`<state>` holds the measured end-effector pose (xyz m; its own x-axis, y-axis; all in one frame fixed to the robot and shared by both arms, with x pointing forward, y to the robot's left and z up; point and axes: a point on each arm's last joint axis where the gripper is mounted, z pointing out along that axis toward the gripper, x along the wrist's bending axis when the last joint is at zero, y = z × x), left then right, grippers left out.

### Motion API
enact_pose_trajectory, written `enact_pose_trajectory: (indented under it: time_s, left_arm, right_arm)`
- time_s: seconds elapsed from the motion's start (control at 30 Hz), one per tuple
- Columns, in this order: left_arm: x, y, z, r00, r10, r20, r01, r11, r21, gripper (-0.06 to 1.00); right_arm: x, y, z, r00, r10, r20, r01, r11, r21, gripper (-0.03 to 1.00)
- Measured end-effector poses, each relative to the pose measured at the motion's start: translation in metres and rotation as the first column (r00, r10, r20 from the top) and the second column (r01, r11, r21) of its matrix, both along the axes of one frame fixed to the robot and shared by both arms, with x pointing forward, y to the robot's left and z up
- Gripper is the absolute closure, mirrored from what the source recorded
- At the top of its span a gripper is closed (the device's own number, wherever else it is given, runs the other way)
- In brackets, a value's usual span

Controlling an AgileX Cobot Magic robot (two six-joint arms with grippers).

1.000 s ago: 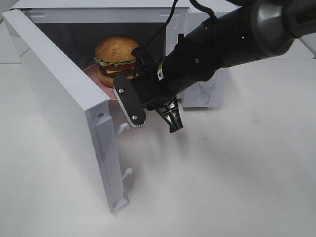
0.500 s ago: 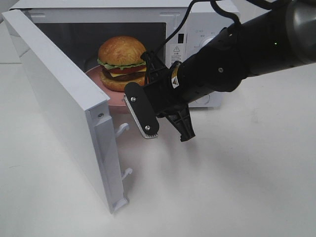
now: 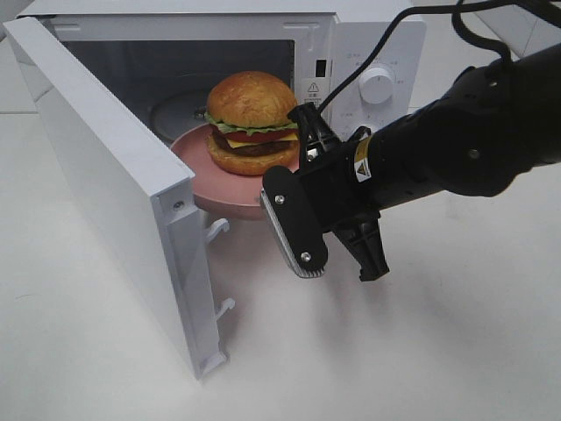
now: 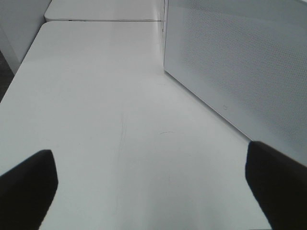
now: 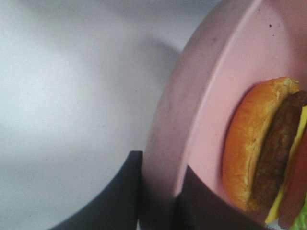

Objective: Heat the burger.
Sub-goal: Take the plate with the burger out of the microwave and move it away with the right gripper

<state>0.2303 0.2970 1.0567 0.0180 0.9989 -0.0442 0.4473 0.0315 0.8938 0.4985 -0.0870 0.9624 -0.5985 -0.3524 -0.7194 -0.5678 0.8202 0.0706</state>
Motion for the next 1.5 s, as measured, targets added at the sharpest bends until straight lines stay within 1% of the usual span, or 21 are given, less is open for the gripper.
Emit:
enact_pose_trajectory:
  time_s: [0.1,0.57,0.87,1.23,1.5]
  left_arm:
    - [0.0,0.0,0.0,1.0,0.0,0.0,0.0,1.0,0.0,-0.04]
    - [0.0,0.0,0.0,1.0,0.0,0.0,0.0,1.0,0.0,-0.04]
    - [0.0,0.0,0.0,1.0,0.0,0.0,0.0,1.0,0.0,-0.04]
    - [0.0,0.0,0.0,1.0,0.0,0.0,0.0,1.0,0.0,-0.04]
    - [0.0,0.0,0.0,1.0,0.0,0.0,0.0,1.0,0.0,-0.04]
  right_arm:
    - [-0.005,-0.004,0.0,1.0,-0.003,-0.002,0.003,1.0,0.003,0.8]
    - [-0.04,-0.033,0.02,0.999,-0.051,0.001,0.051,0.996,0.076,0.8]
    - [-0.062,-0.052,0.027,0.998,-0.063,0.002,0.063,0.995,0.073,0.8]
    - [-0.098,-0.086,0.036,0.996,-0.083,0.021,0.082,0.996,0.028,0.8]
    - [-0.121,-0.109,0.039,0.993,-0.119,0.024,0.119,0.992,0.032,0.8]
